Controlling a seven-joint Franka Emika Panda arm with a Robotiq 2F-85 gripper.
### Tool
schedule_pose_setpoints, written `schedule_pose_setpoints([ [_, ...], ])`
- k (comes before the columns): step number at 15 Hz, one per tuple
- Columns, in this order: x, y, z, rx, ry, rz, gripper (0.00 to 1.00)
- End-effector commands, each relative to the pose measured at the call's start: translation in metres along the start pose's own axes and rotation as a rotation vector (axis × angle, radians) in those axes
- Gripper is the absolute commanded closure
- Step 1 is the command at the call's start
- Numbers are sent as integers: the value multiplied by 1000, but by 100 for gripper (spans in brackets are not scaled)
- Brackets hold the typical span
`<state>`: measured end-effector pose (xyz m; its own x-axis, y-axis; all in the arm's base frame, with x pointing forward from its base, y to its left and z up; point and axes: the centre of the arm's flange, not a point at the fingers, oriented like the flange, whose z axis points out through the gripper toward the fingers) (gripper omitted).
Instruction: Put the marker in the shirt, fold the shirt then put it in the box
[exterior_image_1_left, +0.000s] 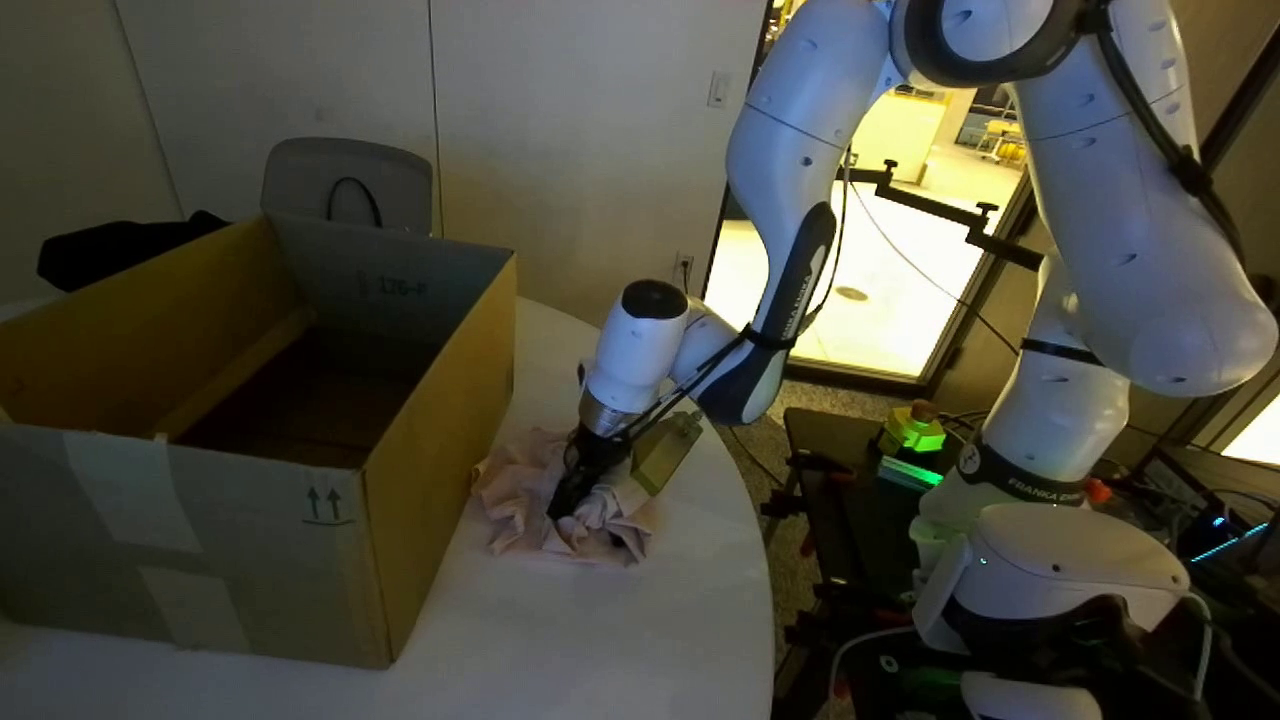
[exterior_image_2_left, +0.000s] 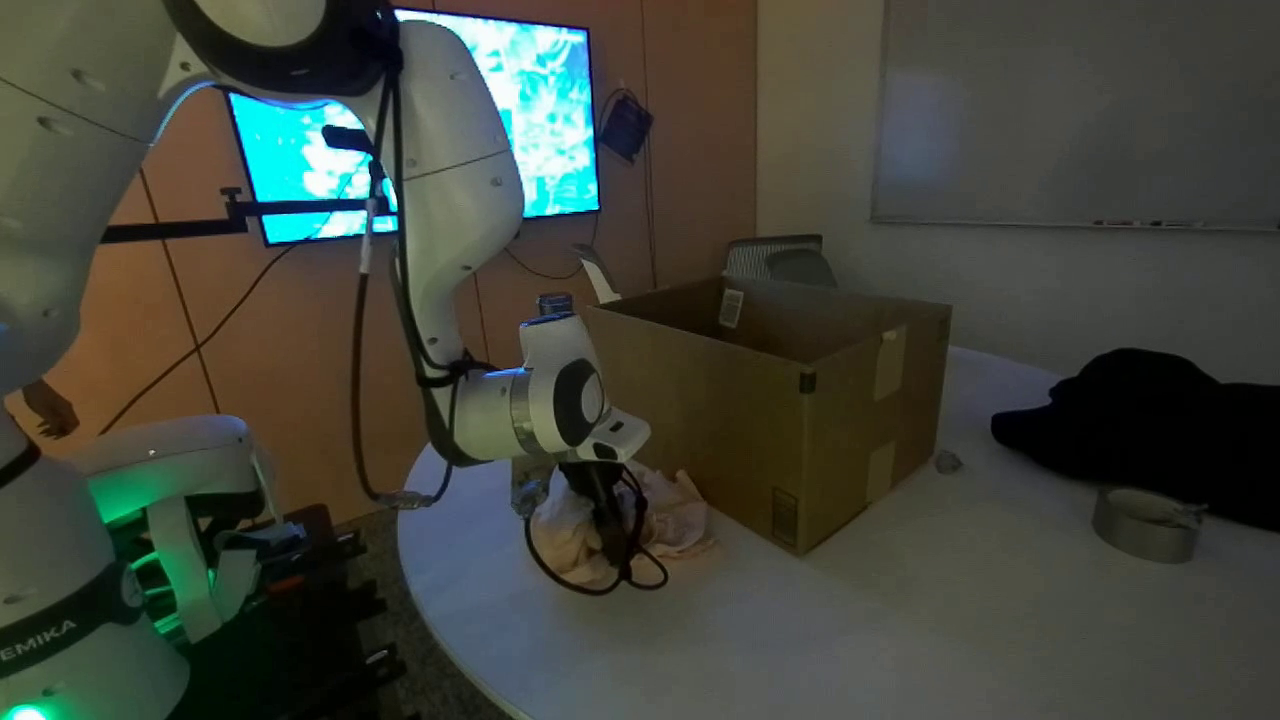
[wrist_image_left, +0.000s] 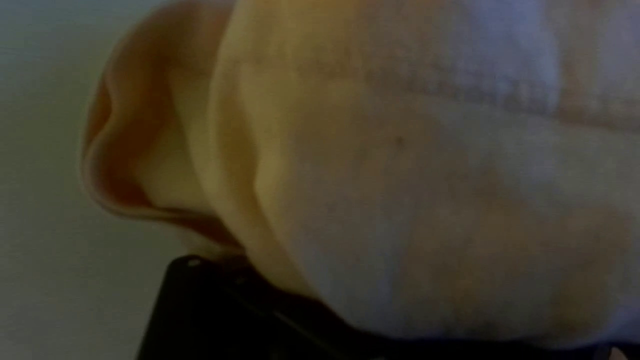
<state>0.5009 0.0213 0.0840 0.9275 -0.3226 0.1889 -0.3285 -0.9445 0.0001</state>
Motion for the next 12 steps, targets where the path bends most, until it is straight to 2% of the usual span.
schedule_pose_setpoints([
  [1, -2, -1, -15, -21, -44, -35, 78],
  [2, -1, -3, -21, -29, -48, -41, 87],
  [5, 3, -12, -36, -45, -70, -58, 94],
  [9, 13, -25, -64, -58, -100, -60, 93],
  [12, 28, -35, -101, -80, -91, -73, 90],
])
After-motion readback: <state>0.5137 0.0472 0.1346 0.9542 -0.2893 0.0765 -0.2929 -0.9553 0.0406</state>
